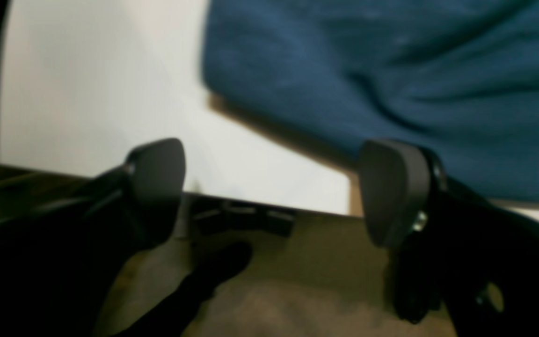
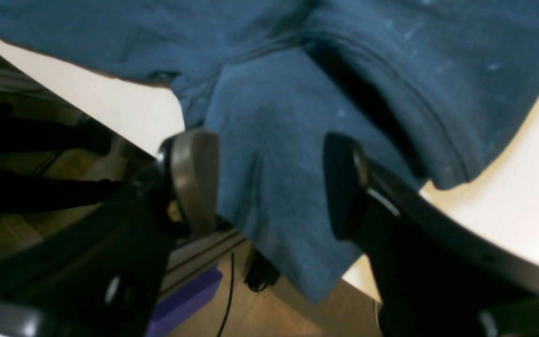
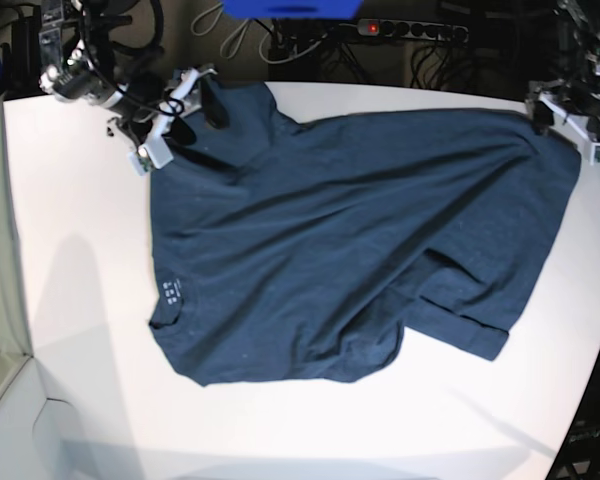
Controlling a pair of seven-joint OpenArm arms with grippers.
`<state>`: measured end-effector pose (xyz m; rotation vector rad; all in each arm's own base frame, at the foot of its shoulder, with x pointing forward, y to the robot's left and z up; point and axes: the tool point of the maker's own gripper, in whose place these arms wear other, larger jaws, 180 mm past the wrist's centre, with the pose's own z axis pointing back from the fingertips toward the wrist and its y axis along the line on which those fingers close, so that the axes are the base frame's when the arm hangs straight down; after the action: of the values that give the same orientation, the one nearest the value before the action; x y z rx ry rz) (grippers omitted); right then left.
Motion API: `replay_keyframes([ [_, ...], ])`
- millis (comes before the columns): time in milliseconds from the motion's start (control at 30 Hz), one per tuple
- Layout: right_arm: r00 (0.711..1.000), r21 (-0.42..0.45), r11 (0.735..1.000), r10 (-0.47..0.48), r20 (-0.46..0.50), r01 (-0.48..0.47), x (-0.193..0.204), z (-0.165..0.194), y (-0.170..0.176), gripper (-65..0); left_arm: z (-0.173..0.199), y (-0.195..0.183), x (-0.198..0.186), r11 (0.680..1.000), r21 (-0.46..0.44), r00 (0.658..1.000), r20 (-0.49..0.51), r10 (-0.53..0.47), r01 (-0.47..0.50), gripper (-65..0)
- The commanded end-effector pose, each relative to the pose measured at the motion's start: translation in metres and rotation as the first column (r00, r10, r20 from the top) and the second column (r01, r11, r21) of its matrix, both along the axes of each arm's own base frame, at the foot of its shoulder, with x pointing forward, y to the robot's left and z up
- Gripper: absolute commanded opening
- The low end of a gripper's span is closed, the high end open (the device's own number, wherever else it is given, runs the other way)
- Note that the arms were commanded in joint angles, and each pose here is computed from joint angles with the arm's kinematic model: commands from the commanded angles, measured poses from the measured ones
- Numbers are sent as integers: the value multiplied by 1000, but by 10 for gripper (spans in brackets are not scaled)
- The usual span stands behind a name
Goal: Layout the t-shirt on the table in an organized manner, then fold the t-shirt properly
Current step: 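Grasp the shirt corners with both grippers near the collar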
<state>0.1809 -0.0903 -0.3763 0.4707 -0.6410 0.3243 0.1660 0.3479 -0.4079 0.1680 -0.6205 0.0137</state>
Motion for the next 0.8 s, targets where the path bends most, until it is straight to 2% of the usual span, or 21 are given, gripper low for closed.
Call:
replay_keyframes([
  [0, 1000, 16, 1000, -2, 29, 1, 3, 7, 1, -287, 8, 6, 5, 1000, 22, 999, 32, -6, 5, -83],
  [300, 1000, 16, 1000, 0, 14, 0, -3, 5, 1, -287, -2, -9, 14, 997, -77, 996, 79, 28, -22, -85],
  [533, 1000, 16, 1000, 0, 3, 0, -6, 3, 1, -287, -19, -16, 25, 981, -184, 993, 93, 75, -57, -99],
  [633, 1000, 16, 1000, 0, -9, 1, -11, 1, 1, -288, -21, -18, 27, 979, -193, 993, 92, 76, -57, -201],
  [767, 1000, 18, 1000, 3, -19, -3, -15, -1, 2, -288, -22, -27, 35, 979, -203, 994, 95, 48, -28, -464],
])
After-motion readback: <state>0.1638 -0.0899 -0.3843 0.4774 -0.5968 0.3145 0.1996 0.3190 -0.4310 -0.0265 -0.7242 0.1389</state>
